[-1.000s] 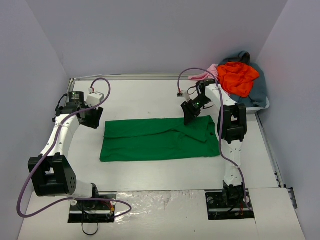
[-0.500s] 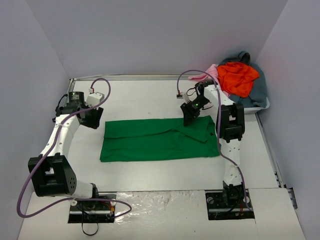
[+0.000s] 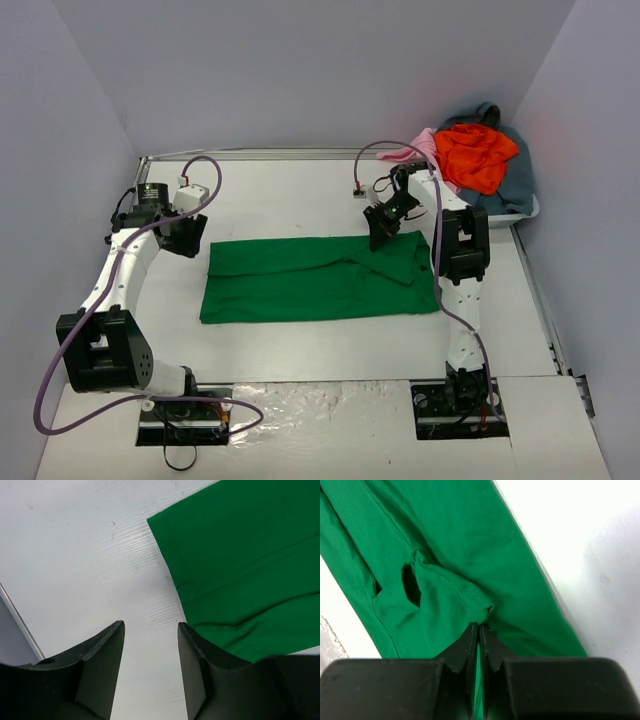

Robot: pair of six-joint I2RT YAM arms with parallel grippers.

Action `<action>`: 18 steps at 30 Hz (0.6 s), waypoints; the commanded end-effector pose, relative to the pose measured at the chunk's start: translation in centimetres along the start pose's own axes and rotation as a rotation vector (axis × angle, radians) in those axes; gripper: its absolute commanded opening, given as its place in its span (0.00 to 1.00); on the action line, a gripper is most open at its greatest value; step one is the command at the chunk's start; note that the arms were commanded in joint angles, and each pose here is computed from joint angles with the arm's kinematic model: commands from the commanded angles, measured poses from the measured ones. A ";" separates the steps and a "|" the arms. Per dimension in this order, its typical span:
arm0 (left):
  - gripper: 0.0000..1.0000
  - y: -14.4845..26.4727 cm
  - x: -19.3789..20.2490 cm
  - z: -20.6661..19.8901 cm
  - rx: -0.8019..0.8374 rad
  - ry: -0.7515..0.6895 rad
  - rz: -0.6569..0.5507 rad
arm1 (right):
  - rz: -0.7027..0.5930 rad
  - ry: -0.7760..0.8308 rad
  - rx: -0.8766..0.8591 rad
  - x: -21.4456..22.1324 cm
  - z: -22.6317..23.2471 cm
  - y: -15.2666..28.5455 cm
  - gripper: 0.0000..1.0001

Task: Fold and stack the t-shirts
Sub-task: Fold the other side of the tshirt into a rectangle

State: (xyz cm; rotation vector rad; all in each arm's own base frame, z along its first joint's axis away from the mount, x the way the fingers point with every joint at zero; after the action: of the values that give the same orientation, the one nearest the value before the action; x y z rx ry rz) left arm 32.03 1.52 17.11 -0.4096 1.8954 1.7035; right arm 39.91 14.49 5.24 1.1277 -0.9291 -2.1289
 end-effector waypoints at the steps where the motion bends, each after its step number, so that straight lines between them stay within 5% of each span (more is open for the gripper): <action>1: 0.45 0.6 -0.2 0.0 0.009 0.006 -0.011 | 0.016 -0.014 -0.024 0.1 1.6 0.7 0.00; 18: 0.46 1.6 -0.6 -0.6 0.027 0.000 -0.048 | 0.029 0.036 -0.017 -0.7 6.0 2.2 0.00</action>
State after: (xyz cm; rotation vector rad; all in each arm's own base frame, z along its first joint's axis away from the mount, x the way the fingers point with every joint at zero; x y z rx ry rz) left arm 31.96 1.24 17.32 -0.4096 1.9036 1.6803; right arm 37.16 15.59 7.50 1.1471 -0.9090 -2.0898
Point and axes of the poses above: each gripper's point midway between its finger pads, its own y axis back along the fingers, its own z axis along the line the jaws close on, x = y × z, the point moved 3 cm from there along y, back along the fingers, and after that the axes turned 11 degrees about y, right-handed, at the moved point
